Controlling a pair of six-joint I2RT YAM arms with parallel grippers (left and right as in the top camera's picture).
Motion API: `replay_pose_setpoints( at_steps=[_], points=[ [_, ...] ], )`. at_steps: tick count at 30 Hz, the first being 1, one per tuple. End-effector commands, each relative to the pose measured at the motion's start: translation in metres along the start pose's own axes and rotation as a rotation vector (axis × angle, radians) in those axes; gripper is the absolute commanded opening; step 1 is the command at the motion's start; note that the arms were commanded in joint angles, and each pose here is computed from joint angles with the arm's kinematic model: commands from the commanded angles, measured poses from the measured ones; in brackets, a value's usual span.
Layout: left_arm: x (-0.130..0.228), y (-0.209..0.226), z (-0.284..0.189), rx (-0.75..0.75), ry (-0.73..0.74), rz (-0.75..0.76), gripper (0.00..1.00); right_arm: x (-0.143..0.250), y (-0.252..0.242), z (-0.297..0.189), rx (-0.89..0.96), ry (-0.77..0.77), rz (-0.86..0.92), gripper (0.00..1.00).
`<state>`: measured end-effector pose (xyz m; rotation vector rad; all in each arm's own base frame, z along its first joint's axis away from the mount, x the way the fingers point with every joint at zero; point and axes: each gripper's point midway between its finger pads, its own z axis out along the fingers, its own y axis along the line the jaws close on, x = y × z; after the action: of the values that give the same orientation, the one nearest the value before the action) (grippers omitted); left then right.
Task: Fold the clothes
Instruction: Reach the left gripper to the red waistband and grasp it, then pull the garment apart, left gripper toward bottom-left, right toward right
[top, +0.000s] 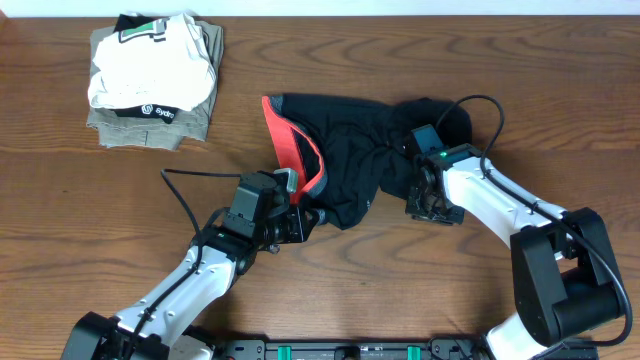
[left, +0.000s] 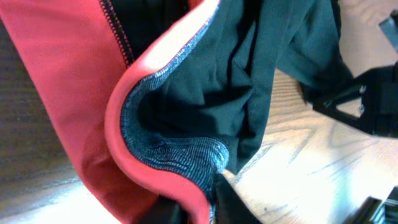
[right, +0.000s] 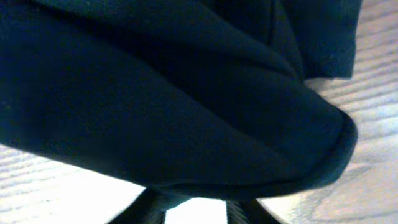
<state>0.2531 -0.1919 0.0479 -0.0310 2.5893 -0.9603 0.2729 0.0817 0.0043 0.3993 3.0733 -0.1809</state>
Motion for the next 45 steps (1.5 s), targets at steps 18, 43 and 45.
replay_pose_setpoints(
  at_steps=[18,43,45],
  points=[
    [-0.032,-0.019,-0.048,0.049,-0.149,-0.039,0.06,-0.012,-0.048,-0.049,-0.002,-0.072,0.157,0.01],
    [-0.076,-0.062,-0.154,0.028,-0.259,-0.028,0.06,-0.018,-0.146,-0.202,-0.093,-0.446,0.359,0.01],
    [-0.083,-0.074,-0.167,0.037,-0.277,-0.014,0.06,-0.018,-0.147,-0.216,-0.103,-0.466,0.361,0.01]
  ],
)
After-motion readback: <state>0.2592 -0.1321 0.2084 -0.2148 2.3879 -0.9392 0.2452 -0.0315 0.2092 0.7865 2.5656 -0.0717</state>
